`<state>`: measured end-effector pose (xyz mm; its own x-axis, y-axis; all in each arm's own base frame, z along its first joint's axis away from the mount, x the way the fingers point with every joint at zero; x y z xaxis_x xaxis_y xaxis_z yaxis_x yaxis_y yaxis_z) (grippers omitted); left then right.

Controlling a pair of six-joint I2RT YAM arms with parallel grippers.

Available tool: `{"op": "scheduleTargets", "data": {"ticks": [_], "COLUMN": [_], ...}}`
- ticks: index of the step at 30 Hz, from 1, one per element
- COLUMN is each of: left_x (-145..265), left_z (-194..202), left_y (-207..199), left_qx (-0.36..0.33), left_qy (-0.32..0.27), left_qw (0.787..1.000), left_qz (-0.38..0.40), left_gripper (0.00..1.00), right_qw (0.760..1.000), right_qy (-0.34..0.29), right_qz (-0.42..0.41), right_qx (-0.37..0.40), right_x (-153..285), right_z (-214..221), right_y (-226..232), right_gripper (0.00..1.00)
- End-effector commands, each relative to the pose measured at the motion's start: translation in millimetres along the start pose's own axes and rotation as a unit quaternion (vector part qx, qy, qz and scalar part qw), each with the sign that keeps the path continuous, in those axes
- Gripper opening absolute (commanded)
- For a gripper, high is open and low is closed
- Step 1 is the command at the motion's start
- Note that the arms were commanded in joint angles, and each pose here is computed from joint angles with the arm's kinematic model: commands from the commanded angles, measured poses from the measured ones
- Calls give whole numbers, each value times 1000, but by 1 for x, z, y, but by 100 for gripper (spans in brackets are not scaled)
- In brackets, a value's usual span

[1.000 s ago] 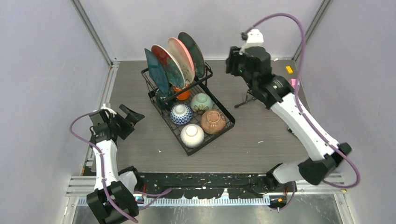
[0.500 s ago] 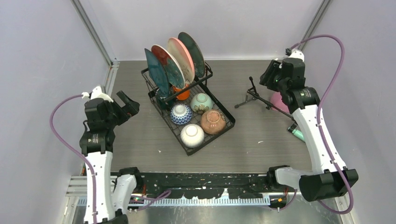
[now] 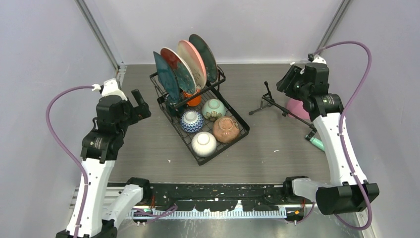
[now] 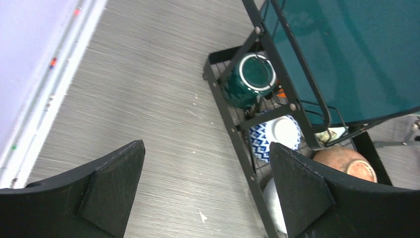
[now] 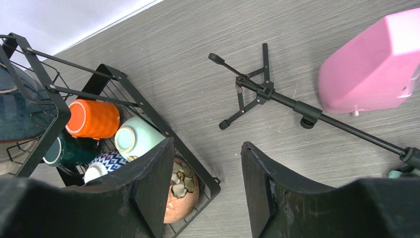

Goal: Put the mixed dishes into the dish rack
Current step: Reset both arms

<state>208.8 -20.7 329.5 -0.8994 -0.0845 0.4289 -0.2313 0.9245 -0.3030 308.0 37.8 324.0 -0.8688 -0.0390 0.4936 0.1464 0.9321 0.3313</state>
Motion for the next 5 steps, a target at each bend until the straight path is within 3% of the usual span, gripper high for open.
{"op": "scheduleTargets", "data": {"ticks": [1, 5], "left_x": [11, 7], "left_z": [-17, -20], "left_y": [13, 11], "left_qx": [-25, -22], "left_qy": [-48, -44], "left_qw": [998, 998], "left_qz": [-40, -45], "left_gripper": [100, 100], "right_qw": [999, 999], "right_qy": [-50, -50], "right_qz": [2, -2], "right_qx": [-8, -21], "right_x": [21, 25], "right_z": [-13, -10], "right_y": [-1, 0], "right_gripper": [58, 58]}}
Point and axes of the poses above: each gripper's point midway between its finger pads, its own x axis back along the fingers, its own y axis along the line the jaws close on, z = x × y, the point moved 5 cm from there along x, back along the fingers, and after that the axes turned 4 degrees about x, right-handed, at the moved point
